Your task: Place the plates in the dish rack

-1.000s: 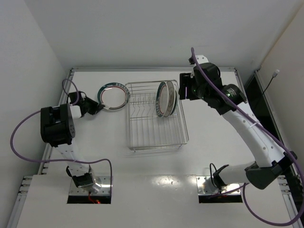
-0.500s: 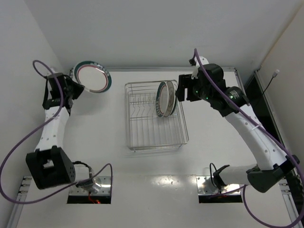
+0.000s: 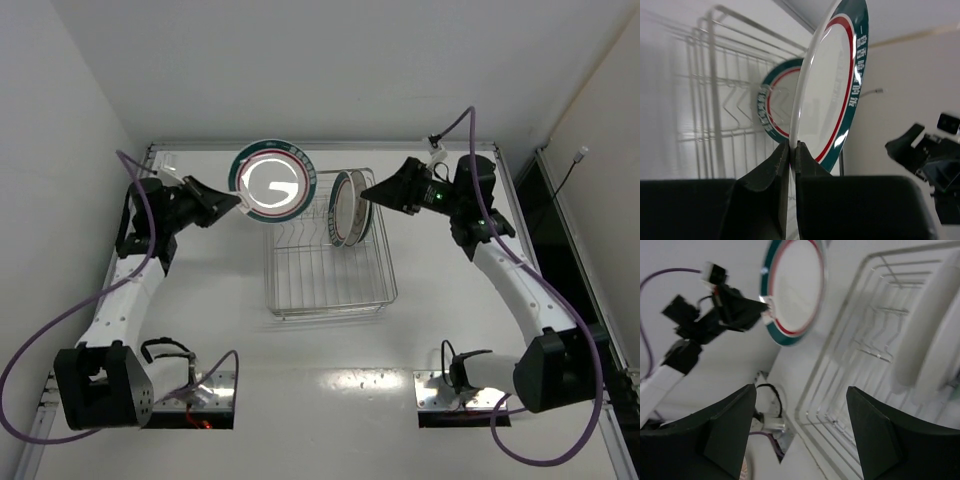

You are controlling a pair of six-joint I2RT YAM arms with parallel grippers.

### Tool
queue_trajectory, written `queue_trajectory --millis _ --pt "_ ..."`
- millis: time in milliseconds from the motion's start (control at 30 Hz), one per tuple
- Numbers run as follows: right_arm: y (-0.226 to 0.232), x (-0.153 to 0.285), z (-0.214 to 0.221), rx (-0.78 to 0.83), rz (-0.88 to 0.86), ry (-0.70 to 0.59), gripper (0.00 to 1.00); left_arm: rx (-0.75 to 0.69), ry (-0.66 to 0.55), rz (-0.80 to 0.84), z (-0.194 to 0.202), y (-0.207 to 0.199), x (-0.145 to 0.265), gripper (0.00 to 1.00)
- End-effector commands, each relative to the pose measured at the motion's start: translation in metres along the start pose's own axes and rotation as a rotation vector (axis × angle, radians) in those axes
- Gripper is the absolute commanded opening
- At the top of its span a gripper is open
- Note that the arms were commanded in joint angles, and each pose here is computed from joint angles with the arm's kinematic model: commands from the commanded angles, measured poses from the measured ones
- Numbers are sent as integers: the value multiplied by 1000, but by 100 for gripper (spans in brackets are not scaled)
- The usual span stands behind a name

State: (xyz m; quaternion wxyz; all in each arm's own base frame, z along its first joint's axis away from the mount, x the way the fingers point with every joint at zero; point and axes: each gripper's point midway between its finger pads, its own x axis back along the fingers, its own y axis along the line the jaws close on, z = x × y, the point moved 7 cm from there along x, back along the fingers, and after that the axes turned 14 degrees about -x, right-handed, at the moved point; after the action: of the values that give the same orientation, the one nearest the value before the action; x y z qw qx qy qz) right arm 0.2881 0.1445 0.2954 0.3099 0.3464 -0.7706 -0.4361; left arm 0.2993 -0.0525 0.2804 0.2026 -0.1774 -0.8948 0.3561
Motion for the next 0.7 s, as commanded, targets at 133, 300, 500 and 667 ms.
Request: queue_trajectory --millis 133,300,500,667 --pt "35 -6 -9 115 -228 34 71 -59 29 278 20 -68 2 0" --pt "15 -10 0 83 -186 50 71 -79 40 339 28 -94 -1 0" --pt "-3 -13 3 65 -147 64 71 -61 69 383 35 -113 -8 0" --pt "-7 -20 4 49 -148 75 17 -59 110 419 51 -127 -10 0"
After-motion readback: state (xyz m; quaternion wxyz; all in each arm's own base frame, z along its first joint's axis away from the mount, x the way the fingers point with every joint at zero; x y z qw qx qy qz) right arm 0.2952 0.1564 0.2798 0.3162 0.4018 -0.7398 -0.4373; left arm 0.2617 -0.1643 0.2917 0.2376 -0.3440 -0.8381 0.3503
